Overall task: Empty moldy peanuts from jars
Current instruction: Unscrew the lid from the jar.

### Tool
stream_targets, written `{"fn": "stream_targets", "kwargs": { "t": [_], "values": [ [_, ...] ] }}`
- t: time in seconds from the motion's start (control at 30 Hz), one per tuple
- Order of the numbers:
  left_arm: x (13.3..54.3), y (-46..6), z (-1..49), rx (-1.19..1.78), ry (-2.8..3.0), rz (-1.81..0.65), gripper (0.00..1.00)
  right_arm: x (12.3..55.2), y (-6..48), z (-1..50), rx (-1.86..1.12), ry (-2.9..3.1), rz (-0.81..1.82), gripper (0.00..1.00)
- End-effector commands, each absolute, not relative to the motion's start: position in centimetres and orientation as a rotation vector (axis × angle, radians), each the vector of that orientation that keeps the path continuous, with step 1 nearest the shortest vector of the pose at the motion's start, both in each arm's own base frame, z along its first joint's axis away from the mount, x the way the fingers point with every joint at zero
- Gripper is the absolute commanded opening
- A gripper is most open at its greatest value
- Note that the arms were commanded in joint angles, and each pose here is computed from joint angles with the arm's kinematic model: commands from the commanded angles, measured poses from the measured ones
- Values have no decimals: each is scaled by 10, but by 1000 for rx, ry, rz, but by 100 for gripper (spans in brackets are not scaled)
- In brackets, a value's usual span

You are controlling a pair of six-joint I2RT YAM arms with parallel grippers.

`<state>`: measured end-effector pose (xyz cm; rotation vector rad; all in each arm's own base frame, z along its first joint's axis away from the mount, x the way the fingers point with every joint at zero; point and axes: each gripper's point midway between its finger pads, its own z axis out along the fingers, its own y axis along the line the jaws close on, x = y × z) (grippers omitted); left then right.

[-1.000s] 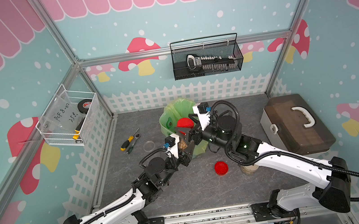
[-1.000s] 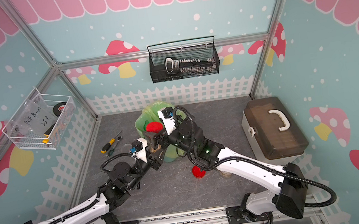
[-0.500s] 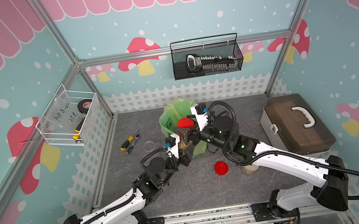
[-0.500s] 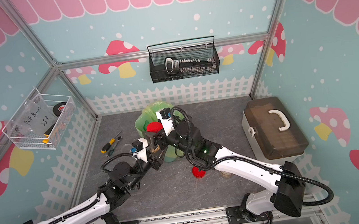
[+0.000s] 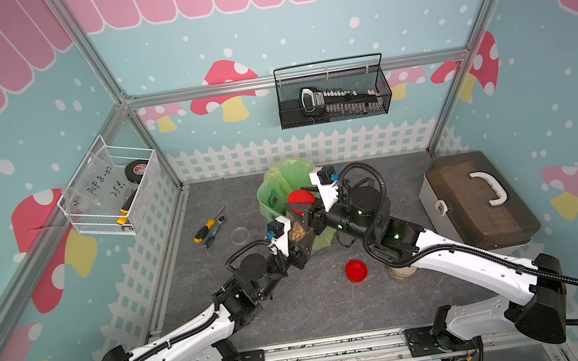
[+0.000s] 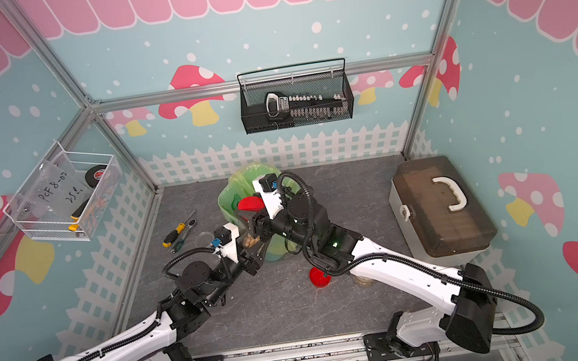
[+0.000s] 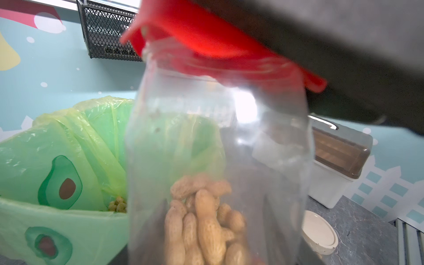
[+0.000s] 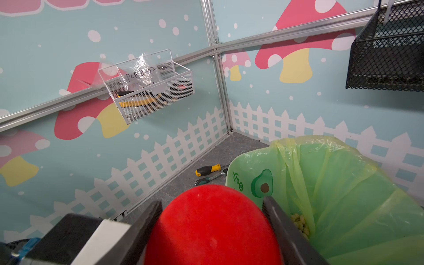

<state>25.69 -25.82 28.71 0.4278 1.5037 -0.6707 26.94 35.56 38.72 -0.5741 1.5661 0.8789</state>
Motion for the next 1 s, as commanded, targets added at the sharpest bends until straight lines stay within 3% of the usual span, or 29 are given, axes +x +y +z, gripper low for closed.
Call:
{"fn": "stream_targets", "kwargs": {
  "t": [0.0,0.47,0.97],
  "values": [
    [255,-253,299,402,1468,-682,38,253,357,391,-690,1557,919,58],
    [240,-261,310,470,1444,-769,39,248,363,385,-853,1544,1283,56],
    [239,-261,309,471,1444,-774,39,253,342,397,-770,1474,1215,56]
  ]
}}
